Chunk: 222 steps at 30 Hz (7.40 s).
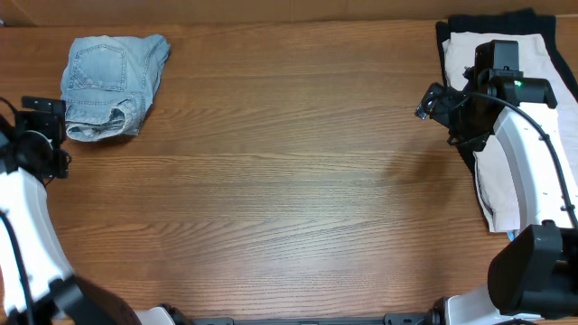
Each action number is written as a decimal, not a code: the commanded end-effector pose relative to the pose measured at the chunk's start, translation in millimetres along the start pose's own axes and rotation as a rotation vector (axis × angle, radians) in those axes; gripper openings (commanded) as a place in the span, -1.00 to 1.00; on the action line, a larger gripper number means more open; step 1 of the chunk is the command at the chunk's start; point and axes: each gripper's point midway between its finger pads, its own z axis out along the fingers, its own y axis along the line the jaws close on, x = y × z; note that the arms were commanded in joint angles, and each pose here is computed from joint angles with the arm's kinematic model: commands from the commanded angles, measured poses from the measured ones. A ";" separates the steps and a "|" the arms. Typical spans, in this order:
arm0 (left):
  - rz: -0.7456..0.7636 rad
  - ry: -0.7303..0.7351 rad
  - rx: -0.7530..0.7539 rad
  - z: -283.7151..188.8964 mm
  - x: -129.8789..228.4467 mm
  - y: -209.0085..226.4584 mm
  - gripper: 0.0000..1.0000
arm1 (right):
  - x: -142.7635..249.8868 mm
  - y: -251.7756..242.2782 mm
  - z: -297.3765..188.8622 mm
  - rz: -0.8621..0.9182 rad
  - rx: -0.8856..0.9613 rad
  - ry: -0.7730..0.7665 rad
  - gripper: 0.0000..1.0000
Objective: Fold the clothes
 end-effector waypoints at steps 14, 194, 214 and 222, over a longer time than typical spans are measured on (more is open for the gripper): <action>0.079 0.061 -0.057 -43.1 46.2 2.3 0.99 | -0.9 -2.5 -1.1 0.000 0.011 -0.001 1.00; 1.091 0.162 -0.065 -81.2 193.7 -99.9 1.00 | 65.0 5.9 -263.4 -0.409 -0.021 -0.355 1.00; 1.092 0.162 -0.065 -81.1 193.7 -99.8 1.00 | 82.4 31.1 -199.1 -0.565 -0.451 -1.056 1.00; 1.092 0.162 -0.065 -81.1 193.7 -99.8 1.00 | 113.0 0.6 -133.8 -0.568 -0.471 -1.224 1.00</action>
